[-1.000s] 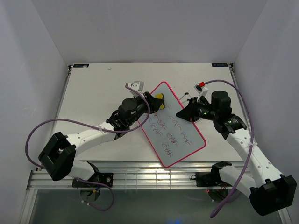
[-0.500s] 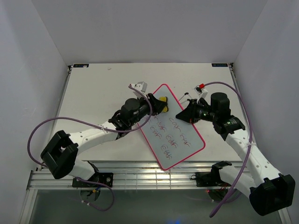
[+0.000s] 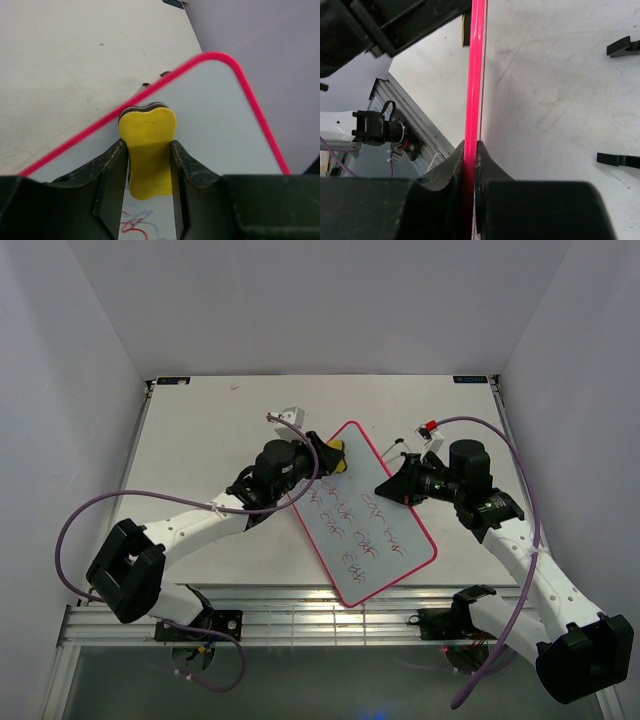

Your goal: Erase the whiteboard

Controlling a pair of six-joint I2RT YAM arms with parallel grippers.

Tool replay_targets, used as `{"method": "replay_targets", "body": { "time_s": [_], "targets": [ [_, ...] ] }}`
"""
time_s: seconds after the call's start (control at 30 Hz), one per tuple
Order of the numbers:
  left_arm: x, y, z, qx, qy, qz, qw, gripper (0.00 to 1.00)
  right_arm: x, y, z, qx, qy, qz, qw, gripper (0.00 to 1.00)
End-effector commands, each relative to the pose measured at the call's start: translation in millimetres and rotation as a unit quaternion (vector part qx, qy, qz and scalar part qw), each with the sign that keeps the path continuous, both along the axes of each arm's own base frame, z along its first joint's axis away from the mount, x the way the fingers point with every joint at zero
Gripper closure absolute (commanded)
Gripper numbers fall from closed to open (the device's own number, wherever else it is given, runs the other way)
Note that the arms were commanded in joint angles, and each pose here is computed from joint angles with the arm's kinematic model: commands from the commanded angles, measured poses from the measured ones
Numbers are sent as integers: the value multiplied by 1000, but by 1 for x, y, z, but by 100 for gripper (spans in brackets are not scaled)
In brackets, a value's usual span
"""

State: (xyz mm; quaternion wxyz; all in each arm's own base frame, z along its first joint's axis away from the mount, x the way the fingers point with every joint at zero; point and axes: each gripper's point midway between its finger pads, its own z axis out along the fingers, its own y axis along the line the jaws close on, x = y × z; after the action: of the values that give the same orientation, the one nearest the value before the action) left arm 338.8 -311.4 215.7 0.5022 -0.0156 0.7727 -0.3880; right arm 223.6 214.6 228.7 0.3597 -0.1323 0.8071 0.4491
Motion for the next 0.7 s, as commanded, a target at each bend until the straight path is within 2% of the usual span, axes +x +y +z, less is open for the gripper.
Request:
{"method": "replay_targets", "body": {
  "time_s": [0.0,0.2,0.27,0.33,0.47,0.57,0.67],
  "targets": [
    [-46,-51,5,17,-4,-86,996,100,-26,28,80,93,-128,111,981,92],
    [-104,-76,-15,22,16,-148,989,100,-18,25,101,95,-152,81,980,92],
    [-116,-77,-8,8,0,-165,986,100,-16,24,108,98,-157,76,980,92],
    [-124,-67,-22,15,8,-162,987,100,-15,25,109,100,-156,73,980,92],
    [-112,-33,-32,31,20,-92,995,100,-13,23,112,107,-155,60,980,92],
    [-91,-7,-45,54,38,-40,997,100,-17,25,116,119,-152,67,979,92],
    [-67,17,-53,46,60,-2,997,100,-24,27,121,134,-148,83,976,92]
  ]
}}
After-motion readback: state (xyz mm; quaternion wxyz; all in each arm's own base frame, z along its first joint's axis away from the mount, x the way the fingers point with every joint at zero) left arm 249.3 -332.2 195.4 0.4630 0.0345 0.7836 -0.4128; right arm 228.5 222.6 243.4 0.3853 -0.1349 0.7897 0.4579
